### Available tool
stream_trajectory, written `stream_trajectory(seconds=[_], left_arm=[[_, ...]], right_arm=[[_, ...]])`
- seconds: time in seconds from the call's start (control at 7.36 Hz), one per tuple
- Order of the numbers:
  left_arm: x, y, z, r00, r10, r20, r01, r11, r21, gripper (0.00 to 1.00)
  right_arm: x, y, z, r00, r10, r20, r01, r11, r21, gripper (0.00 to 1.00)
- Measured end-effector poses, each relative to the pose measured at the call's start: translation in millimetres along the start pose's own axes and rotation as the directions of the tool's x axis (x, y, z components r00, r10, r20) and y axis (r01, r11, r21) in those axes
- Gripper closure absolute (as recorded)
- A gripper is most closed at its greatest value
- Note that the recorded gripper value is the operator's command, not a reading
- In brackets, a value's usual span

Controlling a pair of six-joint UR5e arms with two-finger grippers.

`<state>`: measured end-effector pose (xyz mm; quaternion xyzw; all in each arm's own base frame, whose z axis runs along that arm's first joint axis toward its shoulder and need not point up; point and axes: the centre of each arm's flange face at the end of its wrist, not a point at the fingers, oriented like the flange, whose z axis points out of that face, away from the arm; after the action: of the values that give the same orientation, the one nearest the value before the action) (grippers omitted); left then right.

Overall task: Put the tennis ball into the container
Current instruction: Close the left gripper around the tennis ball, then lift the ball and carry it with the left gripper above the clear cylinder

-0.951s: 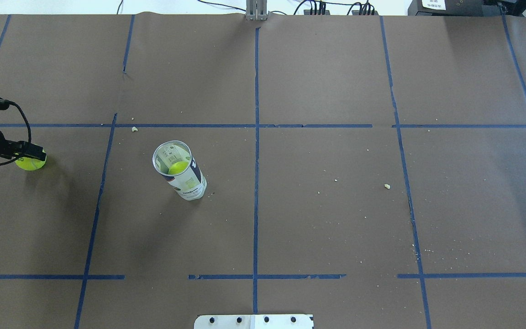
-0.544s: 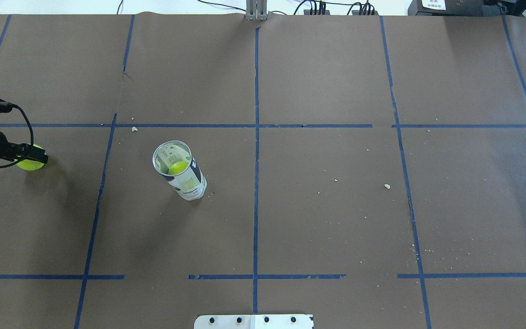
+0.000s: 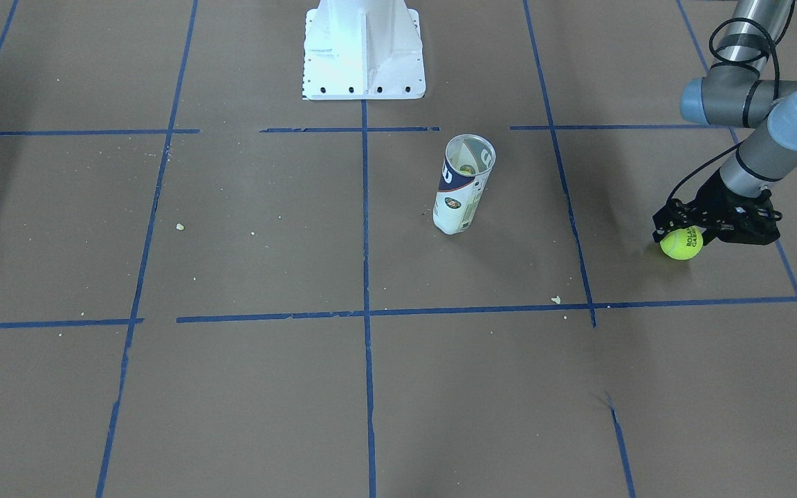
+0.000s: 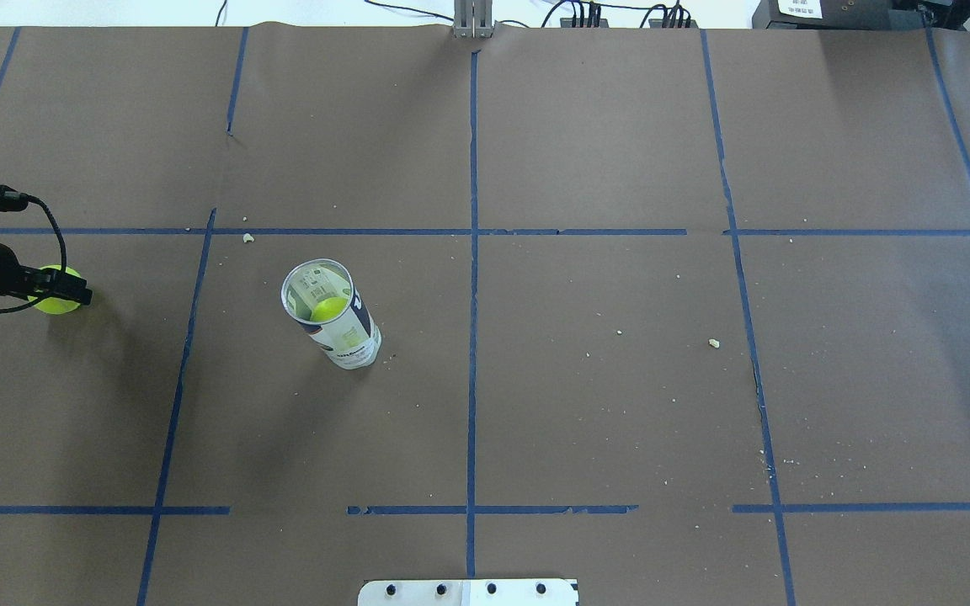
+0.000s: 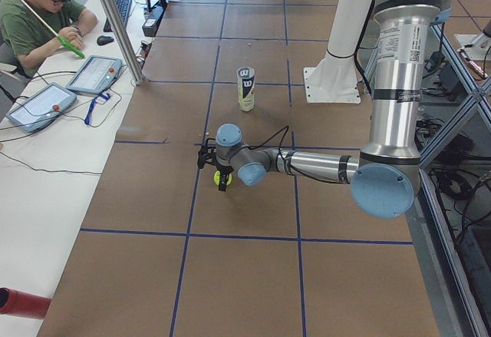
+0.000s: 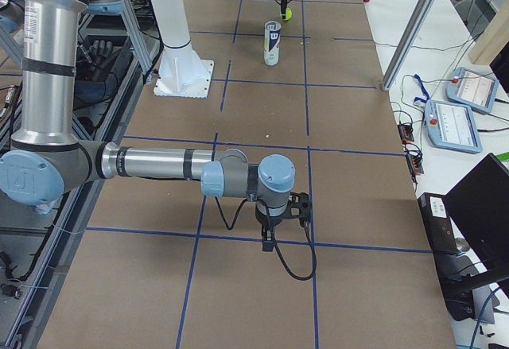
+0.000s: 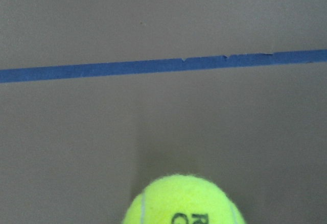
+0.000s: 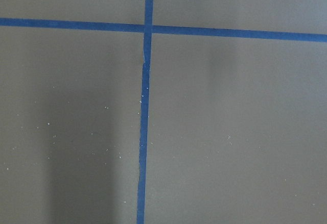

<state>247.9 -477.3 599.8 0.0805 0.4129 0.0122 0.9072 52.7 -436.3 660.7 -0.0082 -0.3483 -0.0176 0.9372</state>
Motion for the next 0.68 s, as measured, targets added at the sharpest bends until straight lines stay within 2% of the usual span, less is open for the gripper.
stream_trajectory(seconds=[0.27,0.68], left_arm=[[6,-3,-4,1.0,0.004,-0.009,-0.004,1.0,0.007,0.62],[22,8,-42,0.998,0.035,-0.047,-0.033,0.999,0.043,0.62]], right_arm=[[0,0,0,1.0,0.0,0.0,0.0,1.0,0.0,0.0],[0,0,0,1.0,0.0,0.0,0.0,1.0,0.0,0.0]])
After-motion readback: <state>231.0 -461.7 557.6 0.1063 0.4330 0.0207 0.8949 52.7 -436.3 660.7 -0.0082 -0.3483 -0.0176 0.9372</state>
